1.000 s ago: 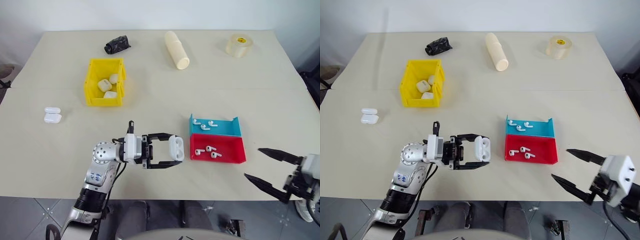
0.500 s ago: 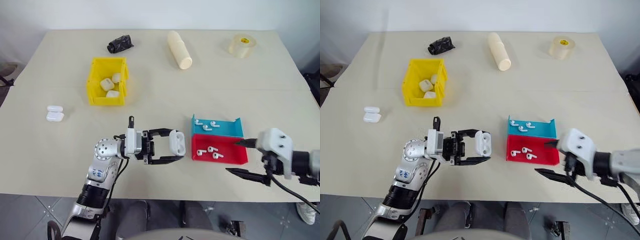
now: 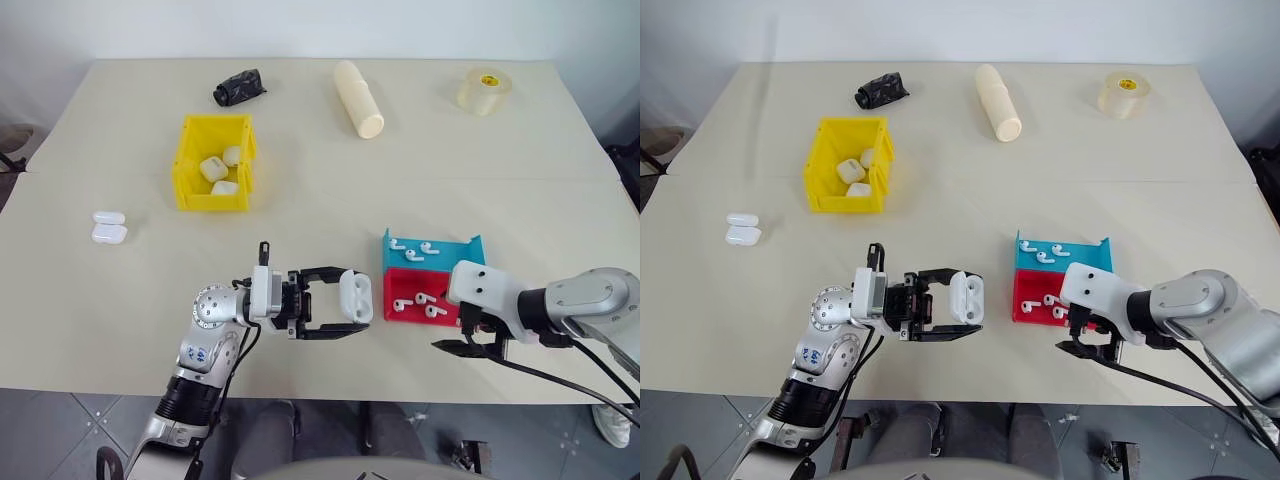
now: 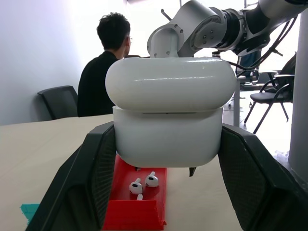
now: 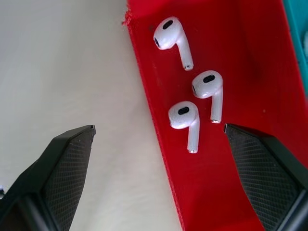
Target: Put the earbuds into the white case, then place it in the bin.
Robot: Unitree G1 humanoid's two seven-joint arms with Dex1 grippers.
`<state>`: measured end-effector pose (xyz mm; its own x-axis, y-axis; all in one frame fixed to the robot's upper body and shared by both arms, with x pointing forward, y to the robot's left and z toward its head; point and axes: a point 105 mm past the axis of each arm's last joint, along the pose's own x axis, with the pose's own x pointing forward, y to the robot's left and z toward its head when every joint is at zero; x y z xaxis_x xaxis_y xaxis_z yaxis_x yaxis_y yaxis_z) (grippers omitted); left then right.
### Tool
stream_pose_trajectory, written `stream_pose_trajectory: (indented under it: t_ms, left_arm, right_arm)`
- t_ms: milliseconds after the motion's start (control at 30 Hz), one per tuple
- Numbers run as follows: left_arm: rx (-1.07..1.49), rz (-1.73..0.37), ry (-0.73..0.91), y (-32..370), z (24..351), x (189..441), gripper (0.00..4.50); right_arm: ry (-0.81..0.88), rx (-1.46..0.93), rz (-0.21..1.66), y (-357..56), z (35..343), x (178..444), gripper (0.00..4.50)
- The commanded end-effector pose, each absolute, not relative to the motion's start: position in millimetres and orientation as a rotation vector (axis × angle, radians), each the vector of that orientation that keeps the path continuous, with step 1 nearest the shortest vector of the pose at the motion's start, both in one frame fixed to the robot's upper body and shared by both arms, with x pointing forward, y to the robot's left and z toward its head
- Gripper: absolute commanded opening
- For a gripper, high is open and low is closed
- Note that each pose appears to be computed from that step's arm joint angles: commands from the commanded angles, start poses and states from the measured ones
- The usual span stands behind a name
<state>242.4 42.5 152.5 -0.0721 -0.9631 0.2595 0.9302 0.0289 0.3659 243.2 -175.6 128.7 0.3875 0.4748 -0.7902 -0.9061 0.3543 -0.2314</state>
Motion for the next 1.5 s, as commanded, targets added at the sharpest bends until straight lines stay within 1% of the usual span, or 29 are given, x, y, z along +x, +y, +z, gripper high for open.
stream_pose_trajectory:
  t_ms: [33,100,300,867,1167,1500]
  left_arm:
    - [0.095,-1.58,-0.574,38.8,163.5,237.3,2.79]
    - [0.091,-1.579,-0.583,37.6,165.1,237.4,2.79]
    - [0.095,-1.596,-0.601,34.9,165.8,235.4,2.79]
    - [0.103,-1.601,-0.593,34.7,165.7,234.9,2.79]
    - [0.1,-1.596,-0.589,34.8,165.7,235.3,2.79]
    - [0.096,-1.588,-0.587,34.8,166.6,237.0,2.79]
  right_arm:
    - [0.664,-0.778,0.982,-170.4,131.4,247.5,4.31]
    - [0.666,-0.784,0.983,-169.6,131.0,248.7,3.93]
    - [0.682,-0.804,0.992,-169.5,129.1,249.8,1.93]
    - [0.653,-0.884,1.028,-164.6,127.9,254.9,1.93]
    - [0.632,-1.002,1.113,-163.9,124.7,251.1,1.93]
    - [0.62,-1.107,1.153,-170.5,122.1,252.5,1.93]
